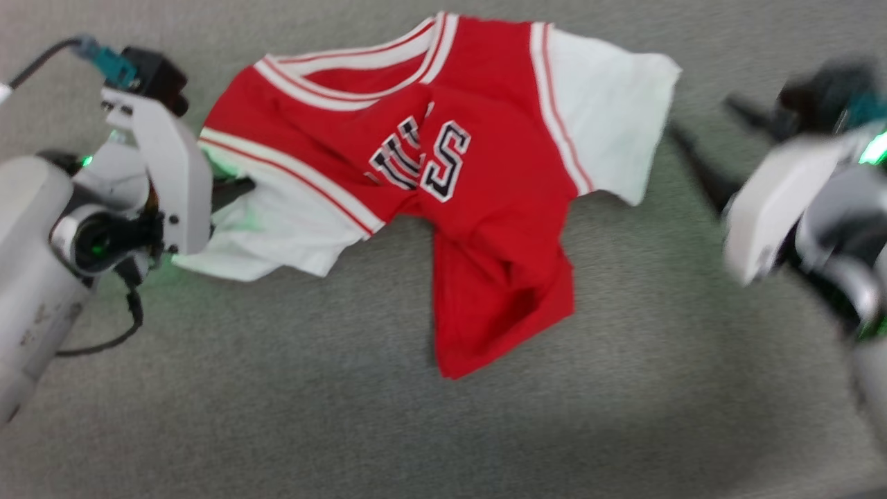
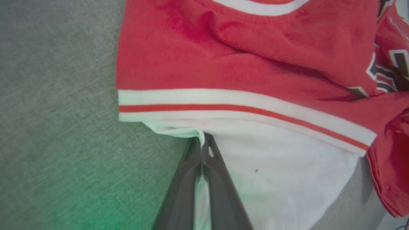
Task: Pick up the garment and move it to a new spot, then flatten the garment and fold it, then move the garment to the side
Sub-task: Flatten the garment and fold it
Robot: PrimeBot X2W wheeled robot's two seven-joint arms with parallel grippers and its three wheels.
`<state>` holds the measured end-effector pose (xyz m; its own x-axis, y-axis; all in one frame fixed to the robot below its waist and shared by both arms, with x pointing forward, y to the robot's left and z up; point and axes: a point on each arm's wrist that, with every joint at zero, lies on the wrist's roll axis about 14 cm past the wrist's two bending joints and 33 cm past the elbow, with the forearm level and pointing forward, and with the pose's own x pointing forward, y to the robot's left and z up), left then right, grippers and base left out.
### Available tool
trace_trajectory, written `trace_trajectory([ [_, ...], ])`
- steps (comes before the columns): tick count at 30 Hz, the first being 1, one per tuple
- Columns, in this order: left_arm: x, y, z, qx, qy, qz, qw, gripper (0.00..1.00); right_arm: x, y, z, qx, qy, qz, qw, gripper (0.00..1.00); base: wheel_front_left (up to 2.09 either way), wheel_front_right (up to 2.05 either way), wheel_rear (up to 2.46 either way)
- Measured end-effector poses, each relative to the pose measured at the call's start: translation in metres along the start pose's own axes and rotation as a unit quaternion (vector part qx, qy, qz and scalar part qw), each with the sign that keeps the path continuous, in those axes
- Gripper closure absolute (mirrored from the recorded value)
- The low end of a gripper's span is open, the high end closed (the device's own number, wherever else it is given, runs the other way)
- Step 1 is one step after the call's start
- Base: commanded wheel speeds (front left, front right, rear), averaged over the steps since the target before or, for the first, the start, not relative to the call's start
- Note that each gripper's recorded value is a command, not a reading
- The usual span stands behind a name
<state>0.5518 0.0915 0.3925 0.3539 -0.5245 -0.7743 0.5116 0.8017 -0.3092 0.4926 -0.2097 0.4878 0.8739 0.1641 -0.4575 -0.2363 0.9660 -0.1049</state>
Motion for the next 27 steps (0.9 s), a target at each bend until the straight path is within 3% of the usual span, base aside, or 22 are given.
trace_trajectory([
  [6,0.005,0.003,0.004,0.020,-0.004,-0.008,1.000,1.00,0.051,-0.025,0.006,-0.007,0.084,0.002,0.996,0.00,0.00,0.00,0.00],
  [13,0.013,0.010,0.004,0.033,-0.009,-0.019,0.999,1.00,0.105,-0.017,-0.009,-0.029,0.149,0.029,0.988,0.00,0.00,0.00,0.00],
  [24,0.017,0.014,0.000,0.031,-0.011,-0.030,0.999,1.00,0.143,-0.007,-0.037,-0.061,0.202,0.053,0.976,0.00,0.00,0.00,0.00],
  [25,0.017,0.014,0.000,0.031,-0.012,-0.031,0.999,1.00,0.143,-0.008,-0.037,-0.060,0.204,0.052,0.976,0.14,0.00,0.00,0.00],
  [26,0.017,0.013,0.000,0.031,-0.012,-0.031,0.999,1.00,0.143,-0.007,-0.039,-0.058,0.208,0.054,0.975,0.57,0.00,0.00,0.00],
  [27,0.017,0.013,0.000,0.032,-0.013,-0.031,0.999,1.00,0.143,-0.006,-0.040,-0.059,0.212,0.056,0.974,0.86,0.00,0.00,0.00],
])
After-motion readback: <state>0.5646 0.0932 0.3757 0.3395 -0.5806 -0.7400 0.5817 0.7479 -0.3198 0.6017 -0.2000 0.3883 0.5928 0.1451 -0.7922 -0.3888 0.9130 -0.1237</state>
